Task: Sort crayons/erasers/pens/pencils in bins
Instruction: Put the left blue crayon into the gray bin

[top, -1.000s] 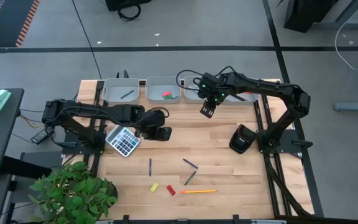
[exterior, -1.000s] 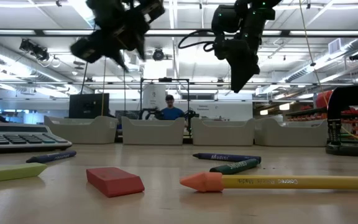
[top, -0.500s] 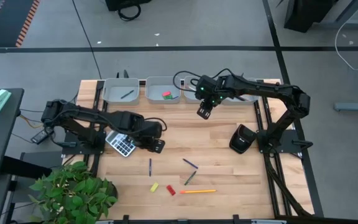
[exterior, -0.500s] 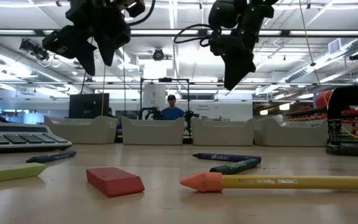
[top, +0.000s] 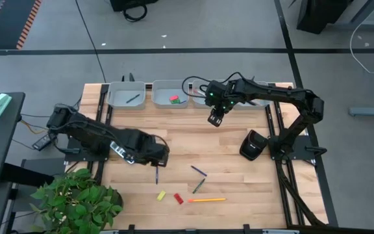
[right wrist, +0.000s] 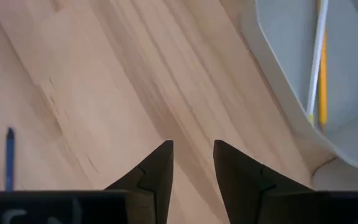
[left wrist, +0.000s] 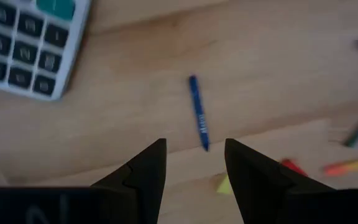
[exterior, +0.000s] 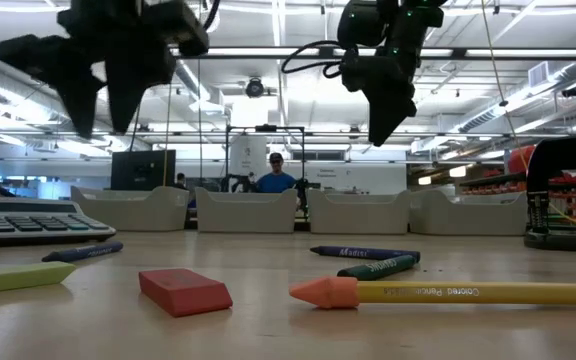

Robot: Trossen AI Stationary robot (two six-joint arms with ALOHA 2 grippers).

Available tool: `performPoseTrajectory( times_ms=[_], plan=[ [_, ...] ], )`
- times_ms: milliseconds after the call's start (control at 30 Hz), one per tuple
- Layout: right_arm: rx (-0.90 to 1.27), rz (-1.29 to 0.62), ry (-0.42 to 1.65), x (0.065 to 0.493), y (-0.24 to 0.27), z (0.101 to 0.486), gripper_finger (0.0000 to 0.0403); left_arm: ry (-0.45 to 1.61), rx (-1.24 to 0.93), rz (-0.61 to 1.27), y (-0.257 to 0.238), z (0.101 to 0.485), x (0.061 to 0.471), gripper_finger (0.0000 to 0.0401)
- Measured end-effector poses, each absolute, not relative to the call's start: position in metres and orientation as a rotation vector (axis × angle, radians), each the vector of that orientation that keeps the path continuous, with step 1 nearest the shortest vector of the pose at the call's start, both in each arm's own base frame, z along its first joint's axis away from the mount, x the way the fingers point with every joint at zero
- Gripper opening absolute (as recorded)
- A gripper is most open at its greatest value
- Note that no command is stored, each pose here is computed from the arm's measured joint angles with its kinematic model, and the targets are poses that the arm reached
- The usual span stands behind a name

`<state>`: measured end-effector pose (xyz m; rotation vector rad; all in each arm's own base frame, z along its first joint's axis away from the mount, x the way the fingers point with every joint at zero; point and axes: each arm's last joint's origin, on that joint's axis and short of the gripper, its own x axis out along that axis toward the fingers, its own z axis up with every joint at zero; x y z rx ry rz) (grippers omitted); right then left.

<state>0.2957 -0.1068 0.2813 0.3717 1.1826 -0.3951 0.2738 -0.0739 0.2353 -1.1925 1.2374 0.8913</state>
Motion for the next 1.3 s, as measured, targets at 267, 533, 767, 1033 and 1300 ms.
performPoseTrajectory(
  times_ms=[267, 533, 767, 1033, 1300],
  plan=[
    [0.300, -0.292, 1.242, 0.292, -0.104, 0.280, 0.0124, 1.291, -1.301, 0.938, -0.087, 0.197, 0.300, 0.0172],
    [0.290, -0.216, 1.286, 0.290, -0.097, 0.279, 0.0124, 1.410, -1.305, 1.040, -0.092, 0.168, 0.305, 0.0172],
    [0.229, -0.157, 1.309, 0.291, -0.090, 0.278, 0.0124, 1.335, -1.350, 1.086, -0.092, 0.160, 0.312, 0.0172],
    [0.219, -0.173, 1.258, 0.294, -0.095, 0.280, 0.0124, 1.366, -1.310, 1.140, -0.095, 0.143, 0.313, 0.0172],
    [0.218, -0.179, 1.257, 0.294, -0.097, 0.280, 0.0124, 1.347, -1.322, 1.168, -0.096, 0.135, 0.317, 0.0172]
  ],
)
